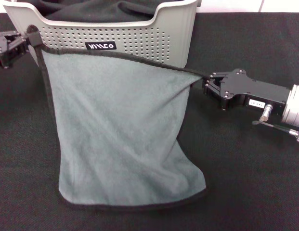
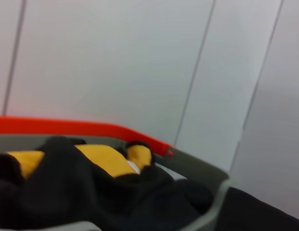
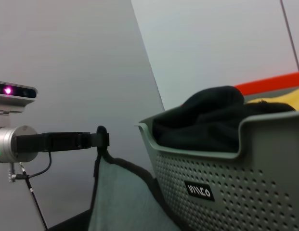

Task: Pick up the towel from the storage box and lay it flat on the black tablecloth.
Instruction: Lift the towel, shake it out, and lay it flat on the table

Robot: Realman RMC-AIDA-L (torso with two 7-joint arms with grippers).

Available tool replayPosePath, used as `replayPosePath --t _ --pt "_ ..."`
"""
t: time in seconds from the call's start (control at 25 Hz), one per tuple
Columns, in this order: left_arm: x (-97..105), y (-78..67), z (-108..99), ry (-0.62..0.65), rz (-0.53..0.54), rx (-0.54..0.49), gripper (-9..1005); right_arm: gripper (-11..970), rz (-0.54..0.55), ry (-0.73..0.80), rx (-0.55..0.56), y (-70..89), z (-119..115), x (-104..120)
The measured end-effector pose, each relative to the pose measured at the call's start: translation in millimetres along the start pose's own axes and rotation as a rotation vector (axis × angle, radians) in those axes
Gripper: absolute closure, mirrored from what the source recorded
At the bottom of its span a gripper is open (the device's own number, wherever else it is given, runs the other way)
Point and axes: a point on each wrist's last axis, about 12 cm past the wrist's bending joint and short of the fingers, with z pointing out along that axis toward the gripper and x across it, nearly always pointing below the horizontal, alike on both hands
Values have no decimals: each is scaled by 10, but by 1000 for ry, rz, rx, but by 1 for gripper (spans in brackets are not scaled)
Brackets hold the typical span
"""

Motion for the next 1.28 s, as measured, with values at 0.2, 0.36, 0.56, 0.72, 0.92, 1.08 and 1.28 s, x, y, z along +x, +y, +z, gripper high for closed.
replayPosePath --t 0.2,0.36,0.56,0.72,0.92,1.08,1.28 --pt "-46 41 -80 -30 5 -37 965 951 -26 -10 2 -1 24 -60" --pt "-36 48 -111 -32 8 -51 966 951 -34 -11 12 -15 26 -79" --pt "-10 49 -87 -30 18 -58 967 951 -68 5 53 -62 62 -82" --pt "10 49 -86 -27 13 -62 967 950 -89 1 55 -59 75 -109" --pt "-6 -9 -181 -84 10 -41 968 950 -116 -32 58 -1 -19 -139" --pt "-79 -177 -261 -136 26 106 968 950 -127 -78 7 121 -141 -186" --pt "-143 -356 -308 -116 7 297 969 950 -64 -154 -107 401 -459 -212"
